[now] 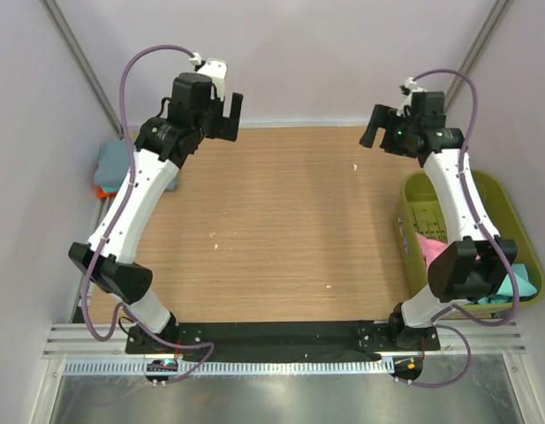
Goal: Fold and stack the t-shirts
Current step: Neatly place the folded tshirt to the corner
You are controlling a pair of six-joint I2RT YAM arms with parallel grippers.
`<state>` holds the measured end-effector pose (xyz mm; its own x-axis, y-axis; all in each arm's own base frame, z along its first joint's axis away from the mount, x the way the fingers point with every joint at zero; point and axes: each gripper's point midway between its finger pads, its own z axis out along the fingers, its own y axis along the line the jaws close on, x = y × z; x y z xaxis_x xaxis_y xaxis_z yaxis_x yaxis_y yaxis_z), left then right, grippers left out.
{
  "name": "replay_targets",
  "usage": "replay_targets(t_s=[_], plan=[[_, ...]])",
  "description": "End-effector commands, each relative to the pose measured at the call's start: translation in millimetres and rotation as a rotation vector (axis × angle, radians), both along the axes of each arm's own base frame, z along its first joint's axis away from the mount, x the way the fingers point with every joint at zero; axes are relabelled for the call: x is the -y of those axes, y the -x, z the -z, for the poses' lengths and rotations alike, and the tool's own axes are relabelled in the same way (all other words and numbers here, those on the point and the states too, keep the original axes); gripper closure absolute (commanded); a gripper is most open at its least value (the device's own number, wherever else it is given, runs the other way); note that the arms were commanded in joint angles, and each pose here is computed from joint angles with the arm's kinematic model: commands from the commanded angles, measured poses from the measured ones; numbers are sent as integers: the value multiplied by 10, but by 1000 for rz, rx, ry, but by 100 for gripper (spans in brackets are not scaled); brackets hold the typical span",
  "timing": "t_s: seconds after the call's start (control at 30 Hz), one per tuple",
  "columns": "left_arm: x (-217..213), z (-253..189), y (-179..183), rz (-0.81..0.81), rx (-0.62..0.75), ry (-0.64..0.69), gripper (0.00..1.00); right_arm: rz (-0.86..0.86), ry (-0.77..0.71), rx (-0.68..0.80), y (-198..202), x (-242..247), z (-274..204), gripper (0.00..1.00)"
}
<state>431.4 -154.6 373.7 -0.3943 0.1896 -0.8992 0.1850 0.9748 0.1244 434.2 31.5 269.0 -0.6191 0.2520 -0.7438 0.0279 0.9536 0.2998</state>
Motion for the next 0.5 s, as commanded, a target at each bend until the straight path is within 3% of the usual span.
replay_targets(t_s=[0.0, 0.17, 0.47], plan=[[-180, -75, 135, -62, 10, 50, 0, -28, 30, 256, -65, -418, -806, 0], [-312, -264, -2, -176, 72, 153, 0, 29, 217, 350, -208, -616, -1039, 0], [-373, -172, -202, -209, 62, 111, 0, -50, 296, 351, -291, -1097, -868, 0]])
